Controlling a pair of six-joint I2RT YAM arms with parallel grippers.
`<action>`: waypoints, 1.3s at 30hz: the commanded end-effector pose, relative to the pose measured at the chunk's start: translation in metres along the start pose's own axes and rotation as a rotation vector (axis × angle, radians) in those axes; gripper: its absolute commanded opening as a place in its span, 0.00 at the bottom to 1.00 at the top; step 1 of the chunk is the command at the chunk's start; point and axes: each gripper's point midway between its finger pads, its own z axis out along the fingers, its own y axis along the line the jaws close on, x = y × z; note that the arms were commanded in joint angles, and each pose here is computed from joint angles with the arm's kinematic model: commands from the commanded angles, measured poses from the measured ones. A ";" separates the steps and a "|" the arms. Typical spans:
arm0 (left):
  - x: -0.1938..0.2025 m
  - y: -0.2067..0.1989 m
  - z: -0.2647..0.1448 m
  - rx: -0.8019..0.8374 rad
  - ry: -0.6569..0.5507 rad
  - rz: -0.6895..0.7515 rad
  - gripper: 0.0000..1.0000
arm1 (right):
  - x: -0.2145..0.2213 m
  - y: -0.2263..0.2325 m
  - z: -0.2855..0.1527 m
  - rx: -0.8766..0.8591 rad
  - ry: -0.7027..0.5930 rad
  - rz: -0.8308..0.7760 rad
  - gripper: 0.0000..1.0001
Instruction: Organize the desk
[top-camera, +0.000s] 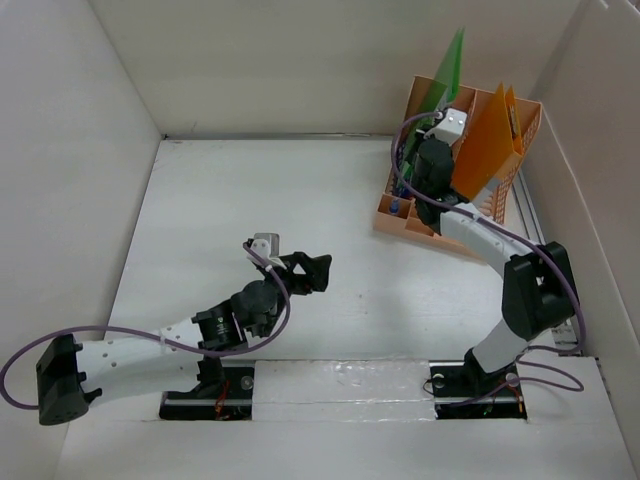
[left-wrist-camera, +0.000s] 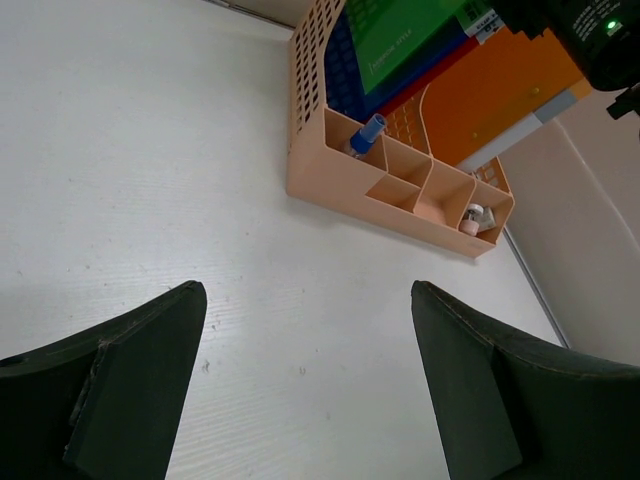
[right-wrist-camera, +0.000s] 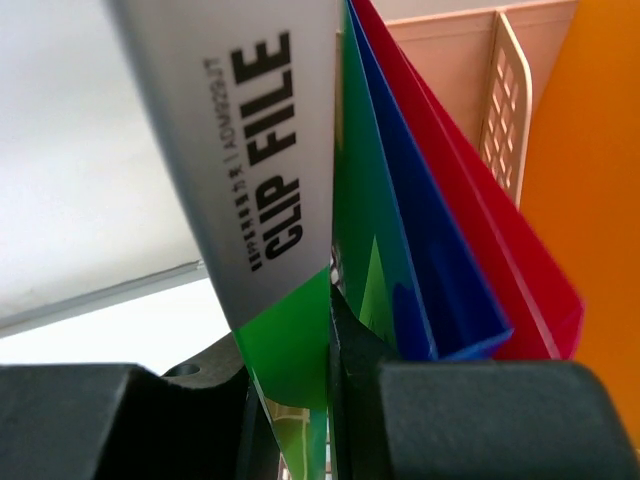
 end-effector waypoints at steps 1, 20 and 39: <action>-0.010 0.000 0.002 -0.010 -0.044 -0.016 0.79 | -0.027 -0.003 0.004 0.028 -0.138 0.101 0.00; -0.002 0.000 0.006 -0.018 -0.027 0.005 0.80 | 0.066 0.008 -0.004 0.100 0.045 0.112 0.00; 0.011 -0.018 0.016 0.028 0.029 0.035 0.81 | 0.032 -0.021 0.001 0.197 -0.030 0.048 0.00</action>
